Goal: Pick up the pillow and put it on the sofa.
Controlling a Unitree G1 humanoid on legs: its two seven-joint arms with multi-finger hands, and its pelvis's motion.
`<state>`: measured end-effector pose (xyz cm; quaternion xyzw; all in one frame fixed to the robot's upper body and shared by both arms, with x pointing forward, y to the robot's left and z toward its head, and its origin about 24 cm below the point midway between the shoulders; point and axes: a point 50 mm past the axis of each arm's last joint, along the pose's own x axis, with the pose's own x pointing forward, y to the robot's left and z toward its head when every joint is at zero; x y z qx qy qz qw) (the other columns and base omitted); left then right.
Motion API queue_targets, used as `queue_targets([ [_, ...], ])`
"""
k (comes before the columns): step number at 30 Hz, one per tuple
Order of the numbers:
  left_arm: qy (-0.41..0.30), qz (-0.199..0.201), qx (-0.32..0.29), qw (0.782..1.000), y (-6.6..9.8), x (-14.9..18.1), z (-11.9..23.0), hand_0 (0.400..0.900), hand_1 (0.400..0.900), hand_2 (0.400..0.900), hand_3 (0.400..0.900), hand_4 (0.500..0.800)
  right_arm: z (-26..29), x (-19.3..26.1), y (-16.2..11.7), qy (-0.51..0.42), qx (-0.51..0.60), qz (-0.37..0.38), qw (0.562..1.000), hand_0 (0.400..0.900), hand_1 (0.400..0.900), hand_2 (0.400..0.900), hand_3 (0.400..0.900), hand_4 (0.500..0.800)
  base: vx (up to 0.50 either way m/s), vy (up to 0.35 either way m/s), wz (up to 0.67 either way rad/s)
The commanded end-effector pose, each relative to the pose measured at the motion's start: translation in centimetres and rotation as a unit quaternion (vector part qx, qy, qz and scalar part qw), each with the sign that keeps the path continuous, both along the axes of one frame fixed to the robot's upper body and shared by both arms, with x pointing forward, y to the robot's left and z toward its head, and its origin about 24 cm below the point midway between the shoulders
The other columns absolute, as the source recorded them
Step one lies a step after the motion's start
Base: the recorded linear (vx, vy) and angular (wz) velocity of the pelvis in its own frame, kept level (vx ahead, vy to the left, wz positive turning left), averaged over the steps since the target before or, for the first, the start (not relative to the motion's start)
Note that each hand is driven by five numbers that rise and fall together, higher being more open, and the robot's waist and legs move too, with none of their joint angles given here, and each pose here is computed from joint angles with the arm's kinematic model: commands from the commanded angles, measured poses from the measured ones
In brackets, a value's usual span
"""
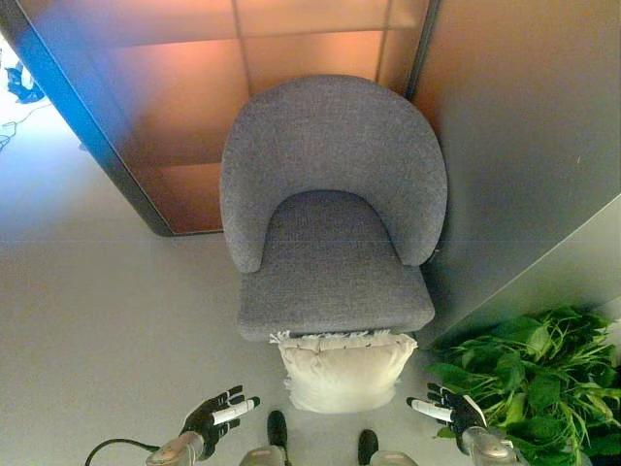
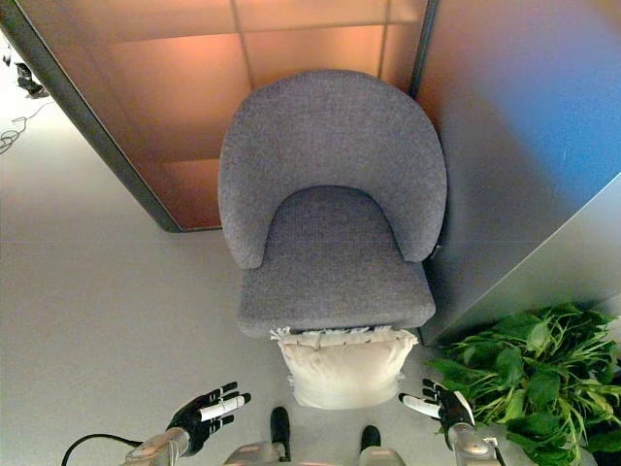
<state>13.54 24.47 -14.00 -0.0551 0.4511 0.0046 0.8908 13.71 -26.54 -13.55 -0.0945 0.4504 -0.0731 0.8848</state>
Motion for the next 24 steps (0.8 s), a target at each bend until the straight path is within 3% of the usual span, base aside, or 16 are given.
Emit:
queue_targets([
  [1, -0.059, -0.007, -0.005, 0.998, -0.1, 3.5, 1.4, 0.900, 0.900, 0.900, 0.900, 0.800, 2.0, 3.3, -1.2, -0.072, -0.017, -0.006, 0.997, 0.900, 0.900, 0.900, 0.900, 0.800, 0.000, 0.000, 0.00],
  [17, -0.084, 0.001, 0.003, 0.996, 0.4, 4.0, 1.9, 0.900, 0.900, 0.900, 0.900, 0.800, 2.6, 3.5, -2.1, -0.091, -0.025, -0.012, 0.995, 0.900, 0.900, 0.900, 0.900, 0.800, 0.011, -0.009, 0.03],
  [24, -0.149, -0.002, 0.002, 0.989, 0.9, 6.8, 3.9, 0.900, 0.900, 0.900, 0.900, 0.800, 5.1, 6.9, -2.5, -0.175, -0.027, -0.009, 0.984, 0.900, 0.900, 0.900, 0.900, 0.800, -0.095, -0.040, 0.10],
])
